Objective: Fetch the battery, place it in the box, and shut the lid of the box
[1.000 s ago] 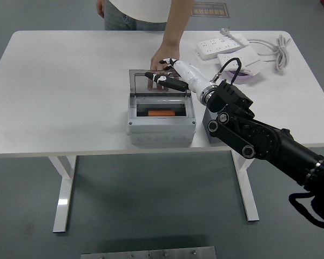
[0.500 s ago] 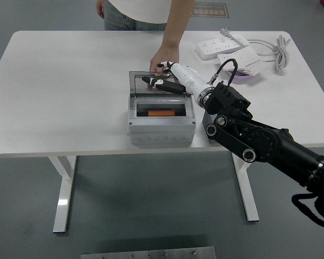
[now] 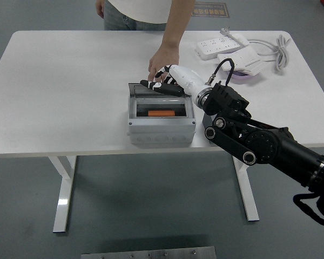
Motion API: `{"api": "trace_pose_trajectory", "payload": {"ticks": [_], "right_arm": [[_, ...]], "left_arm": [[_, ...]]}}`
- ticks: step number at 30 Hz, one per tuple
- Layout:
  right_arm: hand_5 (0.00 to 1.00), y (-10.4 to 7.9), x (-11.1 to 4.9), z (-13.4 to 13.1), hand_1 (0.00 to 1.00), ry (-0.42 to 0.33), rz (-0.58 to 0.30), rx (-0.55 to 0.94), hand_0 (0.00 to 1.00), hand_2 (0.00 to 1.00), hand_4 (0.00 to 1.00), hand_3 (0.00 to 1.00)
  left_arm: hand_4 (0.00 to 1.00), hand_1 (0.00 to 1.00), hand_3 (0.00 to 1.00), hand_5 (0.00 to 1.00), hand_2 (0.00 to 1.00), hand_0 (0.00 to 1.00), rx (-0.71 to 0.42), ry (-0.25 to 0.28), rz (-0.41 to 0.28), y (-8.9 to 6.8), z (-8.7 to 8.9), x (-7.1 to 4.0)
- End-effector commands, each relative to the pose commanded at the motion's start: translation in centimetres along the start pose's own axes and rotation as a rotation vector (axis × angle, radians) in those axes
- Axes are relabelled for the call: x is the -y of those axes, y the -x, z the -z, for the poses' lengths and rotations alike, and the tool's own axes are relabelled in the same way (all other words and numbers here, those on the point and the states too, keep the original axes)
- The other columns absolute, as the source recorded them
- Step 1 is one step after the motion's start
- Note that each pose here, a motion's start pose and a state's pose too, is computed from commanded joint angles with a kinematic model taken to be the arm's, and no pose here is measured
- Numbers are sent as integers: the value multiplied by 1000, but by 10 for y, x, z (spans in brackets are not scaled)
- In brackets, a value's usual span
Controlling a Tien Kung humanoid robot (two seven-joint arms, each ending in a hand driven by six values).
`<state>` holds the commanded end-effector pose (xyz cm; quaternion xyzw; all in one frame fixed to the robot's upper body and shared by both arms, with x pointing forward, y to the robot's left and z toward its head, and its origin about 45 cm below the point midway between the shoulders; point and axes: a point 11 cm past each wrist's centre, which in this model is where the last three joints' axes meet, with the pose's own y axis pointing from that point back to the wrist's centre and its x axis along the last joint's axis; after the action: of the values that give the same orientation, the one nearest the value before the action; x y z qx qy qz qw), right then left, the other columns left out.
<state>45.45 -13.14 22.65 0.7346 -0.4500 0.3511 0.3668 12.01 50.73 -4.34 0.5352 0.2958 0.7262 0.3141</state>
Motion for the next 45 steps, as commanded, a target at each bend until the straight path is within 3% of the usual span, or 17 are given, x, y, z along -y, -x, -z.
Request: {"api": "trace_pose_trajectory", "payload": {"ticks": [2,3,15,45], "right_arm": [[998,0,0,1,302,1,4,-7,274,386,998,719],[998,0,0,1,282,2,5,-8,247,336,998,715],[998,5,-1,1,262,14,24,-23,235,306,998,711],[998,-7,-6,10,272,36,32,-90,251,327,966,713]], "left_arm": [[782,755,701,659,668,662,-1,2,1,0,0,0],[784,756,700,659,668,662,-1,2,1,0,0,0],[786,755,690,656,668,662,-3,6,5,1,0,0],[794,754,660,650,663,664,-9,17,8,2,1,0]]}}
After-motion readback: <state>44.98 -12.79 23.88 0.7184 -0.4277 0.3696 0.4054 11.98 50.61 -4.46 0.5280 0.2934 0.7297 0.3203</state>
